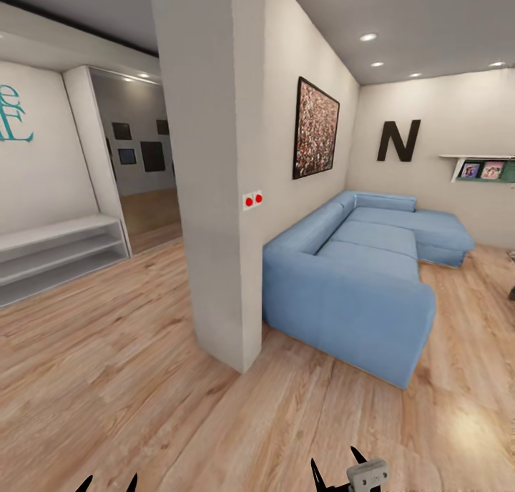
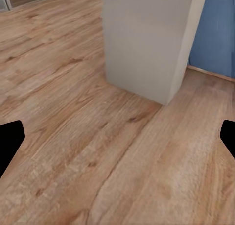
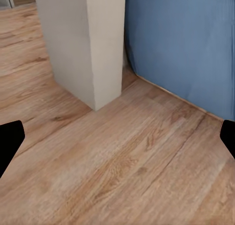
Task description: Put the three can of soda from the living room inside the tash can in the kitchen.
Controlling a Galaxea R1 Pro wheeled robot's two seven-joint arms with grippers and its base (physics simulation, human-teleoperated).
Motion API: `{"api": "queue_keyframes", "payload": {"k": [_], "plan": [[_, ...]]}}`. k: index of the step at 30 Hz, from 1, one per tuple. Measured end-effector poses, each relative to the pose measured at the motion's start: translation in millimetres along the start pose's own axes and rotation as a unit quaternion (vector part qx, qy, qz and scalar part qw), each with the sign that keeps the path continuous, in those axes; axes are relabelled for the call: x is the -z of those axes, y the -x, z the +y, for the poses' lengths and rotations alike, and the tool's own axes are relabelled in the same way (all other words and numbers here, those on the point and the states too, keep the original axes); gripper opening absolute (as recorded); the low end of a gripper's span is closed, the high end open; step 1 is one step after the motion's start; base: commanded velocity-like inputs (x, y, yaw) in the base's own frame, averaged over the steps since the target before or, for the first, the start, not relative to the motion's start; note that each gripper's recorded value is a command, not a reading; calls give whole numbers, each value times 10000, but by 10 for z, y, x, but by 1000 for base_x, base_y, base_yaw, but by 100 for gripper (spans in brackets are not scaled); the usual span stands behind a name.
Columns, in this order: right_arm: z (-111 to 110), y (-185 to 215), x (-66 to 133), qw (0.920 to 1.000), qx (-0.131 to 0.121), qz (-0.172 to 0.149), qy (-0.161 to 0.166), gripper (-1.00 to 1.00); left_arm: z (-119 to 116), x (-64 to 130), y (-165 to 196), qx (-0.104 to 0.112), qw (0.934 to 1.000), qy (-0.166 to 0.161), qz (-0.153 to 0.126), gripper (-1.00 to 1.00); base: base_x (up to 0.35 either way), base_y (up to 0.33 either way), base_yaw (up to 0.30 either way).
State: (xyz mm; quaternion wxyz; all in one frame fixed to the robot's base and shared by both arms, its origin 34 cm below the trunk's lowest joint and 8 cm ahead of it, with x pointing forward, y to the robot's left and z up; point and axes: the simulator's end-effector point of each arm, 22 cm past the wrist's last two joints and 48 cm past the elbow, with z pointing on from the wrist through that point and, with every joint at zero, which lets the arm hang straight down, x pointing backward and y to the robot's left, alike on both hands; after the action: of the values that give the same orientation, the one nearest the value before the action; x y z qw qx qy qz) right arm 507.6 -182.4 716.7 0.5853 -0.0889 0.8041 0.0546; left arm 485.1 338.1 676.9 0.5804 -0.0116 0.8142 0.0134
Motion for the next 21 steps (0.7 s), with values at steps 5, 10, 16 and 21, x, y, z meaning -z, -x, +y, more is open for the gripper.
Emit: {"api": "queue_keyframes", "payload": {"k": [5, 10, 16, 21], "plan": [[-1, -3, 1, 10000, 0, 3, -1, 100, -12, 0, -4, -5, 10000, -14, 5, 100, 160, 126, -251], [-6, -2, 0, 10000, 0, 2, -9, 100, -22, 5, -25, -6, 10000, -25, 28, 100, 119, 9, -251], [-9, -1, 0, 10000, -1, -1, -14, 100, -26, 10, -53, -11, 10000, -28, 60, 100, 35, -204, -251], [-13, 0, -1, 10000, -1, -3, -19, 100, -28, 12, -61, -19, 10000, -32, 70, 100, 5, -268, -252]]}}
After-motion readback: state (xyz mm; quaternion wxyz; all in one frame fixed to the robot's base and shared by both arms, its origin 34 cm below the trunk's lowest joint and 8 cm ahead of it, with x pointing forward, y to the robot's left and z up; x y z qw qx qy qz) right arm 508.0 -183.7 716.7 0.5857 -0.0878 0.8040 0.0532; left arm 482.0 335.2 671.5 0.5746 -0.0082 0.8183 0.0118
